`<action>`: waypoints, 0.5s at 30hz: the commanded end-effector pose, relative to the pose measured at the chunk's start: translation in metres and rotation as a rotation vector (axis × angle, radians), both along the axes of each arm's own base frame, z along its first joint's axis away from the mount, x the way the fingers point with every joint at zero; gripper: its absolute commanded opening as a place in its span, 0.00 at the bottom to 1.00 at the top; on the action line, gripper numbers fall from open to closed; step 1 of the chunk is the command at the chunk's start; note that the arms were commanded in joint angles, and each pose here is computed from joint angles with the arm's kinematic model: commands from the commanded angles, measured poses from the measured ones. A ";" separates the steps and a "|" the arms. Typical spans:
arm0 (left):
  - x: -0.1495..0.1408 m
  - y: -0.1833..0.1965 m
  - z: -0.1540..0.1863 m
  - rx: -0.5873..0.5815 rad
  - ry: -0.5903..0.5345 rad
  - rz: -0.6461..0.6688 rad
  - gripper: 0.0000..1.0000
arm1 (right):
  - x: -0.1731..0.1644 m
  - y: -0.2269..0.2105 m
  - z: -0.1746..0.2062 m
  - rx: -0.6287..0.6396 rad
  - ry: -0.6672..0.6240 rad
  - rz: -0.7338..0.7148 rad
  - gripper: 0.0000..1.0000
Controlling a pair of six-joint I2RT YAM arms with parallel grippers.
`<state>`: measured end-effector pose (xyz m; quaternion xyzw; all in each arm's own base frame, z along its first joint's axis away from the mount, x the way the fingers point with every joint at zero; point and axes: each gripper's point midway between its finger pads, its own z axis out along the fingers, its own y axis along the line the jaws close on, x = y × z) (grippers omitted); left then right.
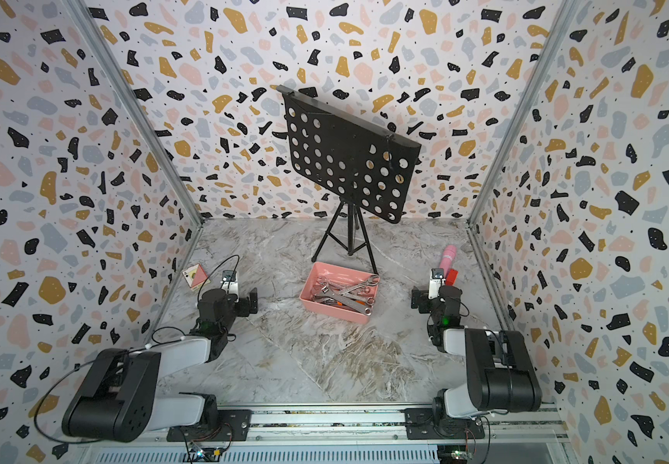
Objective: Take out the wrench from the storage box
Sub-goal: Pick up the wrench from the storage box.
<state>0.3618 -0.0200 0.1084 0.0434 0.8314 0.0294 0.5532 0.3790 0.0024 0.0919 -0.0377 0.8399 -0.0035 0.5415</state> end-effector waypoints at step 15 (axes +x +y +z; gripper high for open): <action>-0.066 -0.130 0.107 -0.002 0.170 -0.762 0.99 | -0.071 0.087 0.118 0.247 0.173 0.441 1.00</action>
